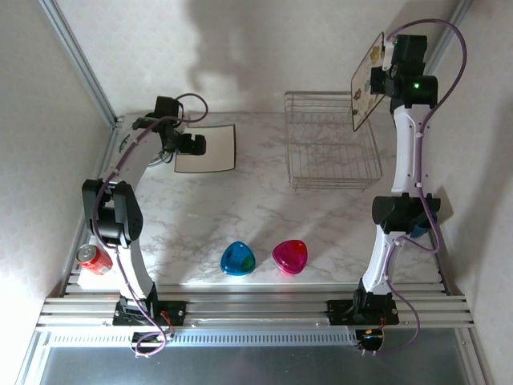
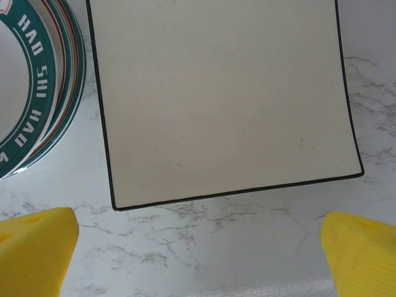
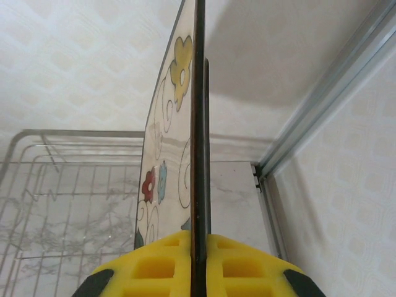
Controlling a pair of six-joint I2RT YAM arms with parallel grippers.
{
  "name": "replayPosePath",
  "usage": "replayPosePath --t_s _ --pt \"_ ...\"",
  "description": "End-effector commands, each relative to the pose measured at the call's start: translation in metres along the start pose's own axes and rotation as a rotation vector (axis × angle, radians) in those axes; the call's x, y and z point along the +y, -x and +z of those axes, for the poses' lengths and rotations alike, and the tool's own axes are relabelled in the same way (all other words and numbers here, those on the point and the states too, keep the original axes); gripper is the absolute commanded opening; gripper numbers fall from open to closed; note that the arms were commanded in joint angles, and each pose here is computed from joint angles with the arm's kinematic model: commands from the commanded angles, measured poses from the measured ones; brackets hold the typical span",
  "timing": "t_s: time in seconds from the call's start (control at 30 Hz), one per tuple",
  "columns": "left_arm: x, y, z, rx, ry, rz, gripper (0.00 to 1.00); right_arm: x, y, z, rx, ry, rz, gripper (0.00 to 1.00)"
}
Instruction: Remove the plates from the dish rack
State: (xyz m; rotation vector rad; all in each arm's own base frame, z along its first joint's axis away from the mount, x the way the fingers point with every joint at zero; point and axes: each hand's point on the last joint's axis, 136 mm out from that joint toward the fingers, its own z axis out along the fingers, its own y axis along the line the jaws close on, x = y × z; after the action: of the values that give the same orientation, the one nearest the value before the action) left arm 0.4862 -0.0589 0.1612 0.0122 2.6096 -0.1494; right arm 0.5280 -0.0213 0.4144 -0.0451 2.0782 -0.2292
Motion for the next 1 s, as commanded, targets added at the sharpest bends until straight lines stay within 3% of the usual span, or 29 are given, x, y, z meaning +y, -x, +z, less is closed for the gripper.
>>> replayPosePath --t_s 0.0,0.27,0.63,0.97 --pt "-0.002 0.005 -0.014 -0.037 -0.028 -0.013 1.0 -0.016 0.063 -0.059 -0.249 -0.034 0.038 0.0" --pt "0.0 0.004 -0.015 -0.05 -0.017 -0.027 0.99 0.02 0.05 -0.061 -0.211 0.125 0.121 0.0" --pt "-0.002 0.008 -0.018 -0.061 -0.025 -0.027 0.99 0.095 0.016 -0.109 -0.27 0.681 0.453 0.0" --pt "-0.004 0.012 -0.017 -0.061 -0.031 -0.028 1.0 0.138 -0.046 -0.105 -0.225 1.032 0.738 0.0"
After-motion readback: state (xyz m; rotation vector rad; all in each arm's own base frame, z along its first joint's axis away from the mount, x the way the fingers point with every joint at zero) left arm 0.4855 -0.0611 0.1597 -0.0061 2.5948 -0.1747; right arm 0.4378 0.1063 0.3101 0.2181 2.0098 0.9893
